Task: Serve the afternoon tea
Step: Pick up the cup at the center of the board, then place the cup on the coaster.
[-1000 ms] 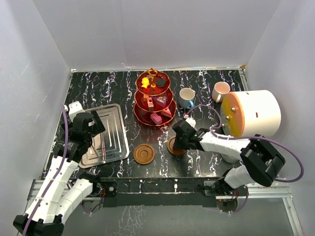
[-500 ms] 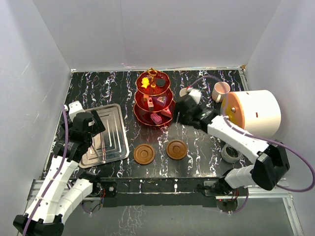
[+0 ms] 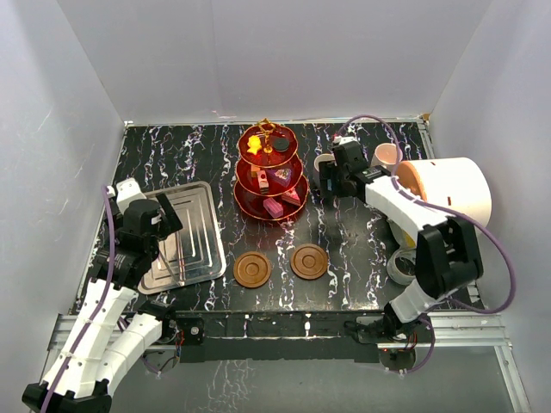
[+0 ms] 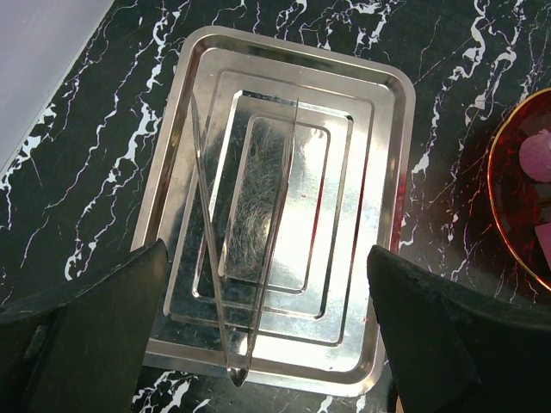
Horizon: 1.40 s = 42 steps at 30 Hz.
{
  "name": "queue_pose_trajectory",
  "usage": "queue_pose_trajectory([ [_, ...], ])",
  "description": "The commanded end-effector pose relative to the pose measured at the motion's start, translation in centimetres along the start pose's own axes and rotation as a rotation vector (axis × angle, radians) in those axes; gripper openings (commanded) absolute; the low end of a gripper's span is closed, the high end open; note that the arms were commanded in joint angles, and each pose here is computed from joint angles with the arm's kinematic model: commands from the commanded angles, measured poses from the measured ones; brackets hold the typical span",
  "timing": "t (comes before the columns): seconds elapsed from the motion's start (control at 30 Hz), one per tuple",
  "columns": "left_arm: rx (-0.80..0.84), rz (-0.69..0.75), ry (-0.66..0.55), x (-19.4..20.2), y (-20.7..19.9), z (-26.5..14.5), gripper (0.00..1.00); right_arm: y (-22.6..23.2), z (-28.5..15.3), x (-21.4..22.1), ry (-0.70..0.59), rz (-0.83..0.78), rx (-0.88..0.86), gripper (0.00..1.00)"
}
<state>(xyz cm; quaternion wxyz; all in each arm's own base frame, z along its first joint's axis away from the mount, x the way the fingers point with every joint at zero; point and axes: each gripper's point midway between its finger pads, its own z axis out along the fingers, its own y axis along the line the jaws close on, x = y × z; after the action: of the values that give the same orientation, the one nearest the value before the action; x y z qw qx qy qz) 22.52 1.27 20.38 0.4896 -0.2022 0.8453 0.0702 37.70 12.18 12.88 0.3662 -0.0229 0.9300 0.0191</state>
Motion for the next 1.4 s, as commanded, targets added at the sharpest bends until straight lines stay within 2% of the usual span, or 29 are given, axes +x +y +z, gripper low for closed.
queue_pose_trajectory([
  [0.0, -0.014, 0.0, -0.015, -0.5, 0.2, -0.1, 0.99, 0.5, 1.3, -4.2, -0.081, -0.117, -0.073, 0.76],
  [0.17, -0.016, -0.002, -0.014, -0.4, 0.3, -0.1, 0.99, 0.4, 3.5, -5.3, -0.111, -0.188, -0.101, 0.74],
  [0.3, -0.019, -0.001, -0.012, -0.4, 0.3, -0.1, 0.99, 0.8, 5.1, -6.5, -0.148, -0.231, -0.125, 0.68],
  [0.47, -0.024, 0.002, -0.006, -0.3, 0.4, -0.1, 0.99, 2.0, 7.8, -6.1, -0.12, -0.251, -0.192, 0.57],
  [0.7, -0.031, -0.001, -0.005, -0.2, 0.5, -0.1, 0.99, 1.8, 8.0, -4.8, -0.095, -0.233, -0.189, 0.14],
  [0.83, -0.027, 0.003, -0.001, -0.2, 0.4, 0.0, 0.99, 1.3, 5.5, -4.9, -0.142, -0.182, -0.178, 0.0],
  [0.97, -0.028, 0.005, 0.002, -0.1, 0.3, 0.0, 0.99, 1.3, 1.5, -4.4, -0.178, -0.104, -0.2, 0.0],
  [1.1, -0.021, 0.006, 0.003, -0.1, 0.2, 0.0, 0.99, 1.5, -3.3, -2.0, -0.183, 0.011, -0.226, 0.0],
  [1.23, -0.011, 0.008, 0.004, -0.1, 0.0, 0.1, 0.99, 3.7, -9.2, 0.6, -0.211, 0.066, -0.306, 0.0],
  [1.37, 0.001, 0.016, 0.012, 0.0, -0.3, 0.2, 0.99, 7.5, -12.6, 5.0, -0.15, 0.043, -0.421, 0.0],
])
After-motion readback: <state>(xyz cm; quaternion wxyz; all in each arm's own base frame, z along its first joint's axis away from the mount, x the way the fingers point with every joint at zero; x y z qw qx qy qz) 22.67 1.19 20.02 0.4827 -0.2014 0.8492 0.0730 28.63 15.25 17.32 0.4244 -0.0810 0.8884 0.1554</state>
